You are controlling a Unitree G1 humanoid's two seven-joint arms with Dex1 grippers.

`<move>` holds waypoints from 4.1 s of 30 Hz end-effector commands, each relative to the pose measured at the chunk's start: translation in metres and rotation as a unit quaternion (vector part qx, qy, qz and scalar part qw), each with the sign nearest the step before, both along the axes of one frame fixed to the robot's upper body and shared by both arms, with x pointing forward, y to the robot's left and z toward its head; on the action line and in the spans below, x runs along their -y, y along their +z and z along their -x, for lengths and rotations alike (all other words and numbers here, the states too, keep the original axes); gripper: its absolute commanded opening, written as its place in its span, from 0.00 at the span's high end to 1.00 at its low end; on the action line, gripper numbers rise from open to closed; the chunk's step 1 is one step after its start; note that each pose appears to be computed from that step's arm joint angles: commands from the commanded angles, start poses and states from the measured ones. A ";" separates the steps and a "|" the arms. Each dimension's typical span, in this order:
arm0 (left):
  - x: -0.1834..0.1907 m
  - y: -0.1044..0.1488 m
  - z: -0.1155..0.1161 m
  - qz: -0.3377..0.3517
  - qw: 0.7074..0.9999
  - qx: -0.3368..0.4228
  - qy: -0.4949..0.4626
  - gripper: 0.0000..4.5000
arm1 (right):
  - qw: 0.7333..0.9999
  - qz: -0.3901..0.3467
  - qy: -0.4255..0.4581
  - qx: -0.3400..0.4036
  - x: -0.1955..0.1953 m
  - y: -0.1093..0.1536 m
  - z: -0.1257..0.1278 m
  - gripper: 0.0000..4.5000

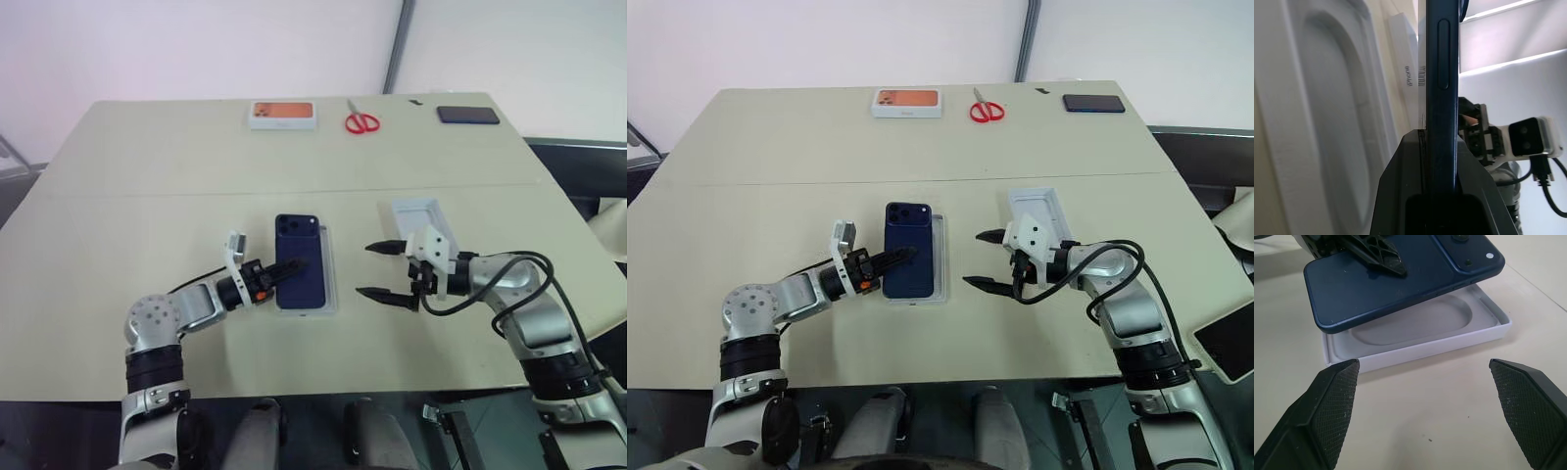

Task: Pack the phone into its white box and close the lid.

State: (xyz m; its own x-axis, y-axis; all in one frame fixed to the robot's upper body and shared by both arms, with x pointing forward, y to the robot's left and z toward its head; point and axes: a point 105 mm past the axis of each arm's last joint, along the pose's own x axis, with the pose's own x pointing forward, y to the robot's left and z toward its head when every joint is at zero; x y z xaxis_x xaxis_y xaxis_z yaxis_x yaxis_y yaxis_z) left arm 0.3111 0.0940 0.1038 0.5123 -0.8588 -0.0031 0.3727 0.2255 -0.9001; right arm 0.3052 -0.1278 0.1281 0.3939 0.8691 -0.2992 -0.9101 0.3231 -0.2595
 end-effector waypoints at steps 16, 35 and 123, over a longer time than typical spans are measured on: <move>0.008 0.014 -0.001 -0.032 0.998 0.040 -0.028 0.18 | 0.999 -0.003 0.014 0.030 -0.014 0.006 -0.003 0.00; -0.002 0.022 0.001 -0.139 0.987 0.053 -0.053 0.18 | 0.999 -0.016 0.025 0.033 -0.030 0.009 -0.009 0.00; 0.077 -0.008 -0.043 -0.297 0.836 0.423 -0.186 1.00 | 0.982 0.122 -0.121 0.078 0.047 -0.008 -0.030 0.99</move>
State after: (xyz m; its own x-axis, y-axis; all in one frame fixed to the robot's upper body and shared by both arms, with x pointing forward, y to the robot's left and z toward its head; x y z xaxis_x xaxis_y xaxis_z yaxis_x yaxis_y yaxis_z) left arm 0.3522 0.0268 0.0842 0.2570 -0.9243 -0.2823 0.9514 0.2933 -0.0942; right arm 0.3373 -0.1816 0.1039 0.6366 0.6232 -0.4543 -0.7673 0.4527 -0.4542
